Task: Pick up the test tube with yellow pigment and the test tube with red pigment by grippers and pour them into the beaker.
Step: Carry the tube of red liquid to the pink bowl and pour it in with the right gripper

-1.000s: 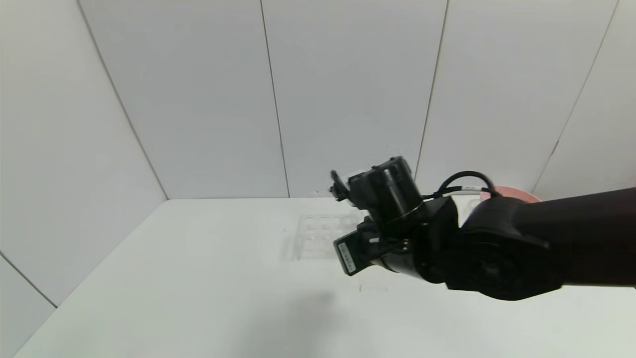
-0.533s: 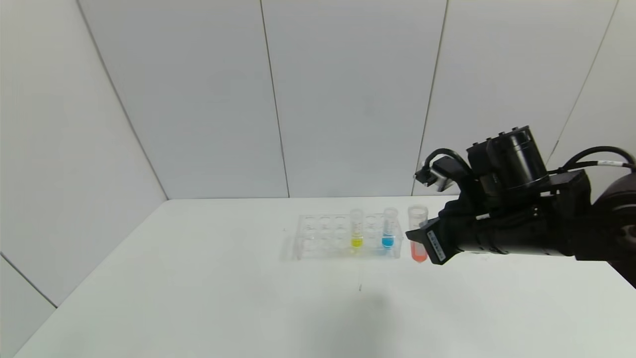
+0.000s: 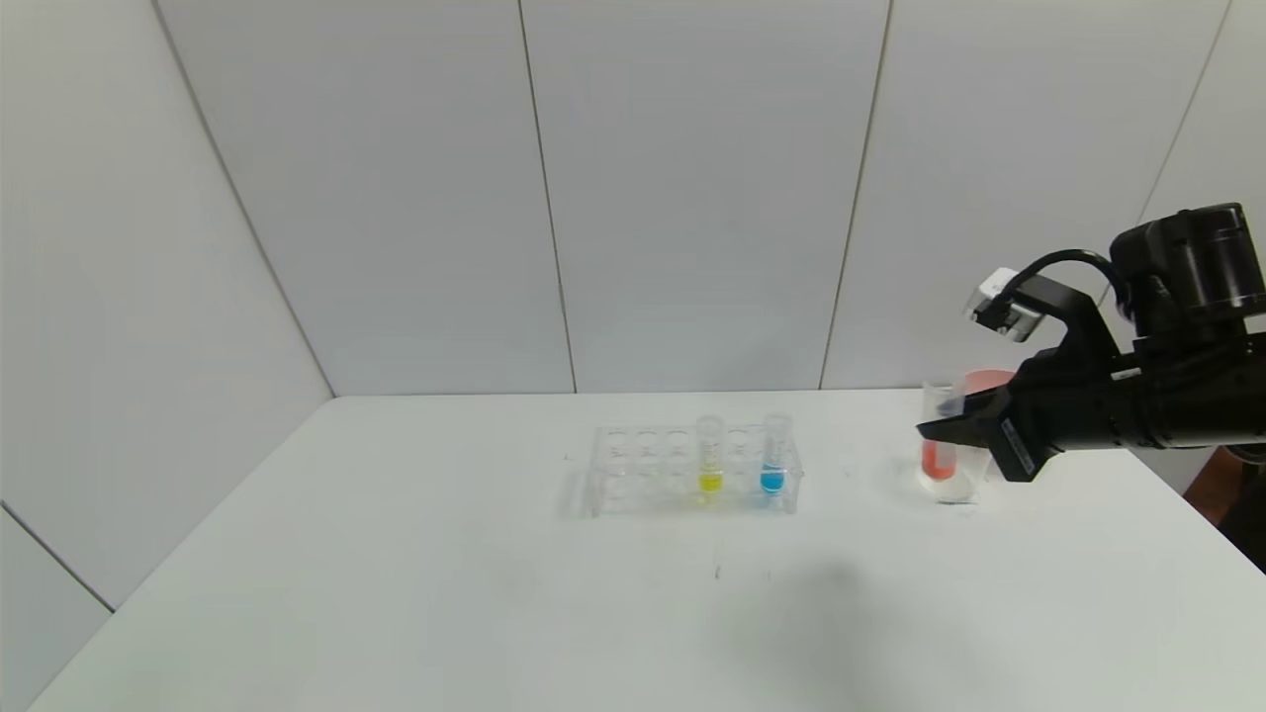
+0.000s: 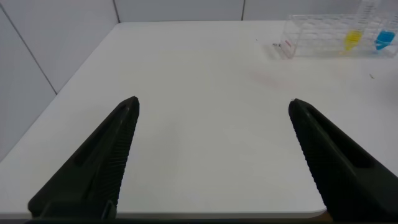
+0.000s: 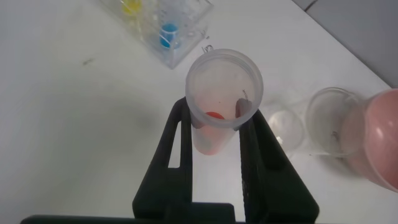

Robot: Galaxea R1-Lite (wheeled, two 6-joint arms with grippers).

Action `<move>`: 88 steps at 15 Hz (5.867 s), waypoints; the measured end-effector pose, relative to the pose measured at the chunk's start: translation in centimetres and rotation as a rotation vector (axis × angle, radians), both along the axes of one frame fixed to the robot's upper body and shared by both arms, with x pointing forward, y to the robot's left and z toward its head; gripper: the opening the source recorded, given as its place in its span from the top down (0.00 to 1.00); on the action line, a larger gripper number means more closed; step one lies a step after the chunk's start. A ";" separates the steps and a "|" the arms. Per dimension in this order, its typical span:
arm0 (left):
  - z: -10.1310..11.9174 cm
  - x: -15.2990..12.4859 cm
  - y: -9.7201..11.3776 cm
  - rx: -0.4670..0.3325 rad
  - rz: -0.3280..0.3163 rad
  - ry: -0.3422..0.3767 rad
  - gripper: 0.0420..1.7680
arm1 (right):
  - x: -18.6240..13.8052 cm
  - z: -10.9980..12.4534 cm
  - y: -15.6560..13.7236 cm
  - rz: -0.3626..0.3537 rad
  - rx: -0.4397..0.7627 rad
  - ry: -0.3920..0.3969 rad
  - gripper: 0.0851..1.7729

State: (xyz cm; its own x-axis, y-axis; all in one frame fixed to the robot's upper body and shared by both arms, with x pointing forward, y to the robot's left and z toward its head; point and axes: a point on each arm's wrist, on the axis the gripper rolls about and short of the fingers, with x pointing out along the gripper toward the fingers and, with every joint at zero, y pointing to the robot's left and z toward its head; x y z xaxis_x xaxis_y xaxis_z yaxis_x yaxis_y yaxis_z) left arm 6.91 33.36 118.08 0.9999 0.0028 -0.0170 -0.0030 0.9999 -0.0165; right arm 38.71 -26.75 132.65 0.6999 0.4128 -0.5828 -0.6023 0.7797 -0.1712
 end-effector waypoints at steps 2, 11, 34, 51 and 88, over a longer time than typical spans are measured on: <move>0.0 0.0 0.0 0.000 0.000 0.000 0.03 | 0.3 -0.1 -2.2 -0.006 -0.068 -0.001 0.75; 0.0 0.0 0.0 0.000 0.000 0.000 0.03 | 4.0 -0.1 -9.4 0.041 -0.259 -0.030 0.75; 0.0 0.0 0.0 0.000 0.000 0.000 0.03 | 10.2 0.4 -11.7 0.102 -0.662 0.137 0.75; 0.0 0.0 0.0 0.000 0.000 0.000 0.03 | 11.0 -0.6 -6.9 -0.005 -1.004 0.238 0.75; 0.0 0.0 0.0 0.000 0.000 0.000 0.03 | 13.3 -2.4 -1.2 -0.014 -1.566 0.242 0.75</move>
